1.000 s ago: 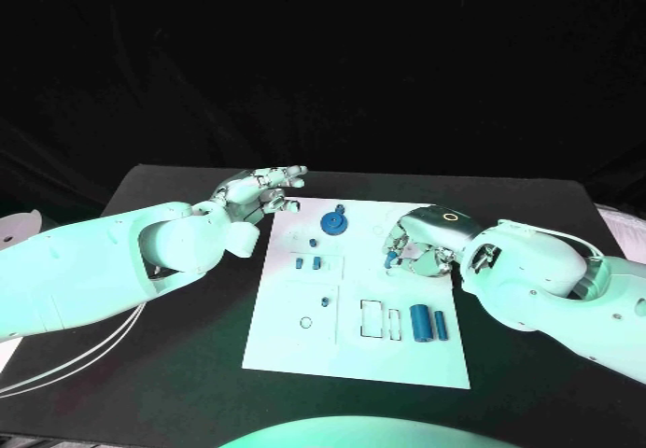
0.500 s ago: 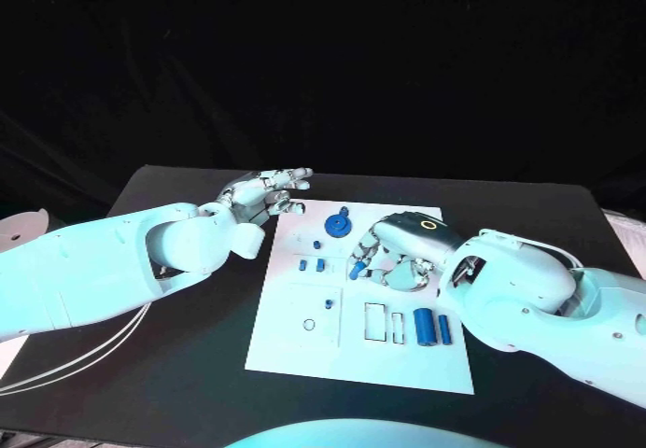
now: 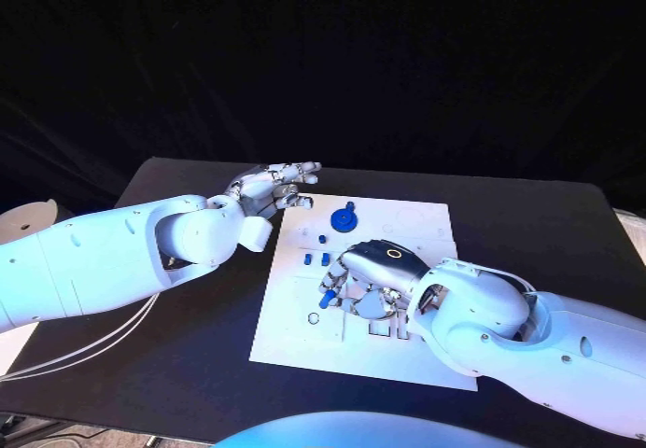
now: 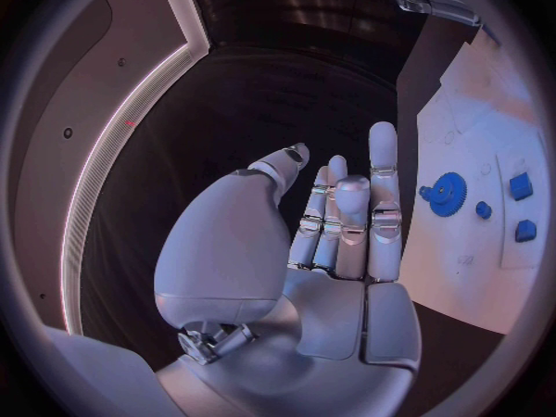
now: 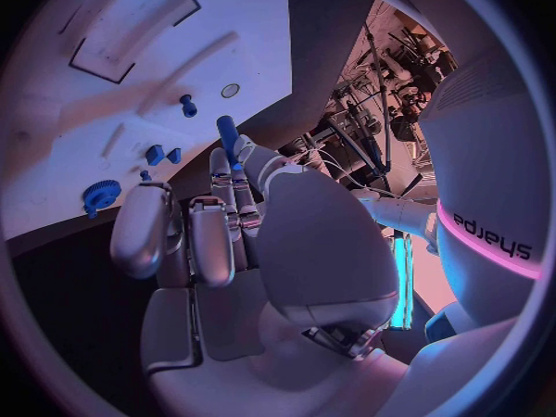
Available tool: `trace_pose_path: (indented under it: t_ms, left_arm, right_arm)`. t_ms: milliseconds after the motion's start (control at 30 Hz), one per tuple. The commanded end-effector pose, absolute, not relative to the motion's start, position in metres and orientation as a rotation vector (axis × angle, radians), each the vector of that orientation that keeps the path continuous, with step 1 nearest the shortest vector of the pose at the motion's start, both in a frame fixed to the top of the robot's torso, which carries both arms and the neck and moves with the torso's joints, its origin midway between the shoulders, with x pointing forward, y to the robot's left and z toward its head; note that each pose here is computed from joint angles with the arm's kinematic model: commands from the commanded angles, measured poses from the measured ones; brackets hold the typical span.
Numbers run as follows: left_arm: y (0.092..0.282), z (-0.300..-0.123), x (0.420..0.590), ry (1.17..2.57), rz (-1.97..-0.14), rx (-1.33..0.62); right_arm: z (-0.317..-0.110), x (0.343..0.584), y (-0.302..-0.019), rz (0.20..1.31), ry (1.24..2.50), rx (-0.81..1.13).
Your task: Assemble the parts on the task board
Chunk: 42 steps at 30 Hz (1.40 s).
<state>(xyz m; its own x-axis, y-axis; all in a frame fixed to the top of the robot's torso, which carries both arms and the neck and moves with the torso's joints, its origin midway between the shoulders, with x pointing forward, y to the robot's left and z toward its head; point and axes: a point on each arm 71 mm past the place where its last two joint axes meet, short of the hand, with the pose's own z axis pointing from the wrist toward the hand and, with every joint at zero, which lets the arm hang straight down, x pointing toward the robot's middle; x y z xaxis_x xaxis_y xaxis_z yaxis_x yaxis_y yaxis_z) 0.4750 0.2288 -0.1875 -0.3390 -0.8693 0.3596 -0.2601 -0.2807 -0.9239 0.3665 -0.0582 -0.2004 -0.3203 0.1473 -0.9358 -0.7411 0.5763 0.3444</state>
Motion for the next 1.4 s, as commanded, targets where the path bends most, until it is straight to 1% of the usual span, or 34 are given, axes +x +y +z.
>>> trace_pose_path:
  t_ms: [33,233,567,1100,1400]
  left_arm:
    - [0.226,-0.186,0.474,1.492,-1.690,-1.395]
    - [0.225,-0.186,0.474,1.496,-1.695,-1.394]
    - [0.224,-0.186,0.474,1.496,-1.696,-1.393]
    - [0.224,-0.186,0.474,1.497,-1.698,-1.393]
    - [0.224,-0.186,0.474,1.498,-1.698,-1.393]
  right_arm:
    - [-0.207,0.365,-0.053,0.984,1.642,-0.546]
    - [-0.219,0.365,-0.047,0.990,1.660,-0.549]
    - [-0.232,0.364,-0.041,0.999,1.695,-0.554]
    - [-0.243,0.367,-0.040,0.948,1.748,-0.576]
    - [-0.245,0.365,-0.036,0.922,1.757,-0.602]
